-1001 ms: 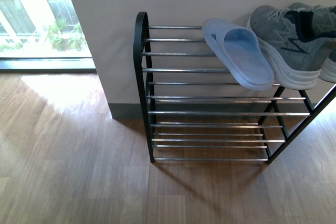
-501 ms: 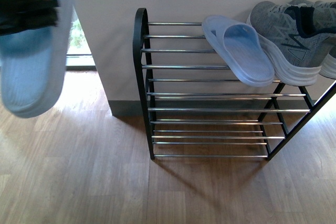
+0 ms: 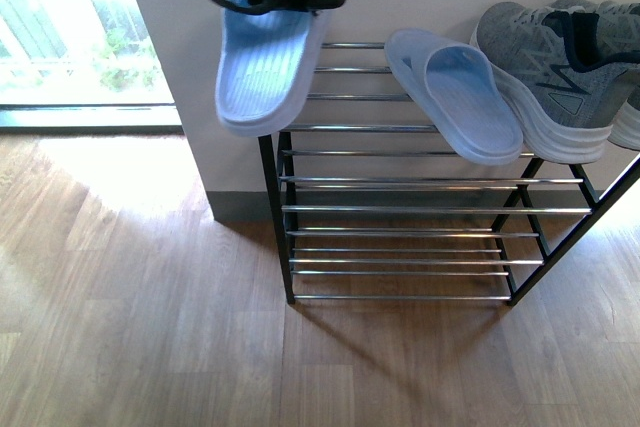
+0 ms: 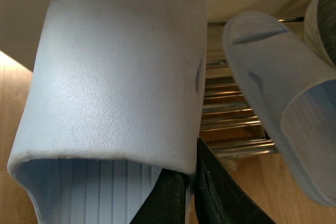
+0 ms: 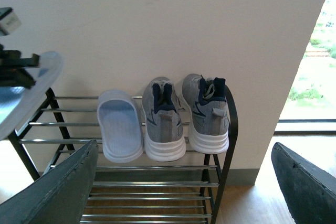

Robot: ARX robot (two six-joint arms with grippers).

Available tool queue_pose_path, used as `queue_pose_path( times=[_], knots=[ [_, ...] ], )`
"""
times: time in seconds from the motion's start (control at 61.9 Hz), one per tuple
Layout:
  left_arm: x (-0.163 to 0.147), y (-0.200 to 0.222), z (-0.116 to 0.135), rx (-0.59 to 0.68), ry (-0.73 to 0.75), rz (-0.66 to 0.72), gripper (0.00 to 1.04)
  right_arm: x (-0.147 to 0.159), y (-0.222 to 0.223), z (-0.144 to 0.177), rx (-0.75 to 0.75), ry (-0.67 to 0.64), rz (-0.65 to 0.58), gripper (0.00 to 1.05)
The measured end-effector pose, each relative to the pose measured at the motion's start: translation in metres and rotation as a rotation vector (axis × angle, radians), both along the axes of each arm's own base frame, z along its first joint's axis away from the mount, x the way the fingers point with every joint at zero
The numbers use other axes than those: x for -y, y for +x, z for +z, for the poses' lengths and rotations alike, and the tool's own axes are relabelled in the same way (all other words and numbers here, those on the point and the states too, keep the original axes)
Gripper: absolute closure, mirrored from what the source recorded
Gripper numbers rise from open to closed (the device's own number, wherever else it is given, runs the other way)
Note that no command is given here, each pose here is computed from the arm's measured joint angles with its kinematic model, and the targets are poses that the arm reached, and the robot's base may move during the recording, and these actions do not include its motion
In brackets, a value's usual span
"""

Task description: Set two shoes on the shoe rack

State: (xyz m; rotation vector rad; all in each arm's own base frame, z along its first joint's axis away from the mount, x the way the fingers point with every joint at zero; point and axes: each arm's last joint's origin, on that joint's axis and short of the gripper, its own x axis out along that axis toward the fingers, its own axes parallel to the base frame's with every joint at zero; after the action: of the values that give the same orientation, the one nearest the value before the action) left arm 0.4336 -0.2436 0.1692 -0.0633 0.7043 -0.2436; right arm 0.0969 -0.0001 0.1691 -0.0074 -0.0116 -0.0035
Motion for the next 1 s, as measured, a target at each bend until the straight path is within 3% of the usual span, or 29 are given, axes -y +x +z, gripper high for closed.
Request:
queue_pose_path(
  times=[0.194,0.565,0.711,0.824,0.92,1.001],
  knots=[
    [0.035,0.035,-0.014,-0.007,0.000,0.009,1.03,0.000,0.000,0.000,0.000,0.000,0.000,0.09],
    [0.058,0.058,-0.062,-0.104,-0.009,0.091,1.02,0.000,0.000,0.000,0.000,0.000,0.000,0.09],
    [0.060,0.058,-0.062,-0.115,-0.028,0.080,0.79,0.000,0.000,0.000,0.000,0.000,0.000,0.09],
    [0.059,0.058,-0.047,-0.085,-0.065,0.077,0.61,0.000,0.000,0.000,0.000,0.000,0.000,0.09],
    [0.047,0.053,-0.011,-0.025,-0.123,0.073,0.41,0.000,0.000,0.000,0.000,0.000,0.000,0.09],
    [0.023,0.036,0.046,0.119,-0.137,0.096,0.22,0.000,0.000,0.000,0.000,0.000,0.000,0.09]
  ],
)
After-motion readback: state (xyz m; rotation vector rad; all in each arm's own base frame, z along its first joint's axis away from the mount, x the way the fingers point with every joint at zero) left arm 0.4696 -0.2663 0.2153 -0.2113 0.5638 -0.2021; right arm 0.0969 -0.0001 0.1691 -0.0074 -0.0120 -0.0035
